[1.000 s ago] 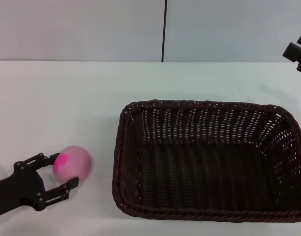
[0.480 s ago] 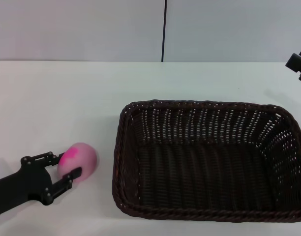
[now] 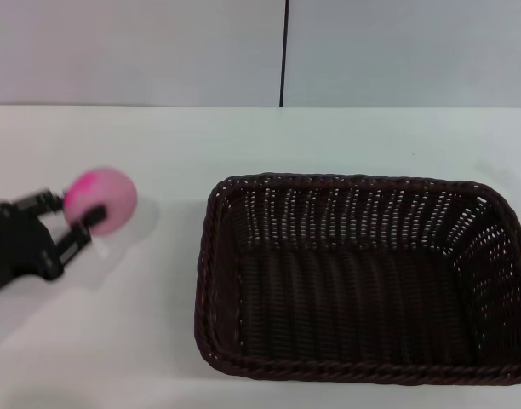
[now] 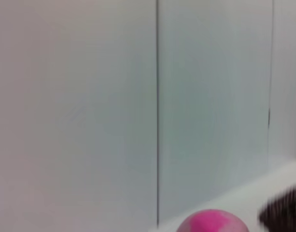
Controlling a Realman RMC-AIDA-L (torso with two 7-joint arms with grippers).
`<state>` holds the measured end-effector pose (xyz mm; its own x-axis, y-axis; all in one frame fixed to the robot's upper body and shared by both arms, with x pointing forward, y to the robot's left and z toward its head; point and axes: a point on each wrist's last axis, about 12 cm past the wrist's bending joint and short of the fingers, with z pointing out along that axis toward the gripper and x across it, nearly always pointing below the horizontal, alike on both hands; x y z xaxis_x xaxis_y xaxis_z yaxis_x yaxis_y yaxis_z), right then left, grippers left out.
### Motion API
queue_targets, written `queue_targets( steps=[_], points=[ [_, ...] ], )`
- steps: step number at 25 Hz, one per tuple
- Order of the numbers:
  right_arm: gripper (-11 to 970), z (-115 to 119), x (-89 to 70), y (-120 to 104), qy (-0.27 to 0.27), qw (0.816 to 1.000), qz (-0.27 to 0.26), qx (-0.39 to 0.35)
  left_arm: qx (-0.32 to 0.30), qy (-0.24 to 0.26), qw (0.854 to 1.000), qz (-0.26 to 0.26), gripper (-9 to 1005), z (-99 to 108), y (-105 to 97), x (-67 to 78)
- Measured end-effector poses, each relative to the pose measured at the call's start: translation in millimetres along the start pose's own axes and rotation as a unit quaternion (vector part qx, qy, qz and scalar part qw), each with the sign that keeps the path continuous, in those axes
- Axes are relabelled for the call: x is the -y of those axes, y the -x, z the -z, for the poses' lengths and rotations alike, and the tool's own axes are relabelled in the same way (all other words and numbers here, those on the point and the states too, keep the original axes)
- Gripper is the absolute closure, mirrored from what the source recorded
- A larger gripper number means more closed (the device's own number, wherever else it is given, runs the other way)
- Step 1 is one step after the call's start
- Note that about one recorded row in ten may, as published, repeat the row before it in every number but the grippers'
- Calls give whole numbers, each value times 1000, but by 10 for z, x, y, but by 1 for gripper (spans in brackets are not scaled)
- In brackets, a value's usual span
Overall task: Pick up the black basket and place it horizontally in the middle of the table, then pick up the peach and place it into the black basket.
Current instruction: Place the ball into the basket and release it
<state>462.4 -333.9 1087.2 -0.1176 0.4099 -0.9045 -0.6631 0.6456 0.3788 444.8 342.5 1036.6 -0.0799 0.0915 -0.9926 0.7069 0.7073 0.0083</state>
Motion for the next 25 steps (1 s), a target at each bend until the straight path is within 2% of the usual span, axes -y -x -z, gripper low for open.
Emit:
queue_targets(
  steps=[5,7,8,10,11,12,13,14,15,17,23,25],
  points=[
    [261,123,-6,-38,-11,999,-9,35,57,-41,998,-9,679,-90,252,-39],
    [261,137,-28,-41,-2,999,-10,35,94,-94,991,-16,694,-214,394,20],
    [261,137,-28,-41,-2,999,-10,35,94,-94,991,-16,700,-214,394,20],
    [261,154,-41,-61,-1,999,-13,35,111,-142,983,-14,714,-351,451,109],
    [261,160,-46,-70,-1,999,-16,36,111,-142,983,-14,720,-351,451,109],
    [261,164,-49,-76,0,999,-18,37,116,-183,976,-10,727,-465,463,207],
    [261,164,-49,-76,0,999,-18,37,116,-183,976,-10,732,-465,463,207],
    [261,175,-57,-72,2,999,-19,42,118,-209,971,-3,737,-557,449,296],
    [261,175,-57,-72,2,999,-19,42,118,-209,971,-3,742,-557,449,296],
    [261,189,-66,-63,3,999,-18,47,115,-231,966,2,752,-660,411,395],
    [261,194,-70,-78,4,998,-26,56,106,-237,966,11,782,-851,322,549],
    [261,184,-71,-77,6,998,-26,56,101,-237,966,12,700,-876,308,564]
  ],
)
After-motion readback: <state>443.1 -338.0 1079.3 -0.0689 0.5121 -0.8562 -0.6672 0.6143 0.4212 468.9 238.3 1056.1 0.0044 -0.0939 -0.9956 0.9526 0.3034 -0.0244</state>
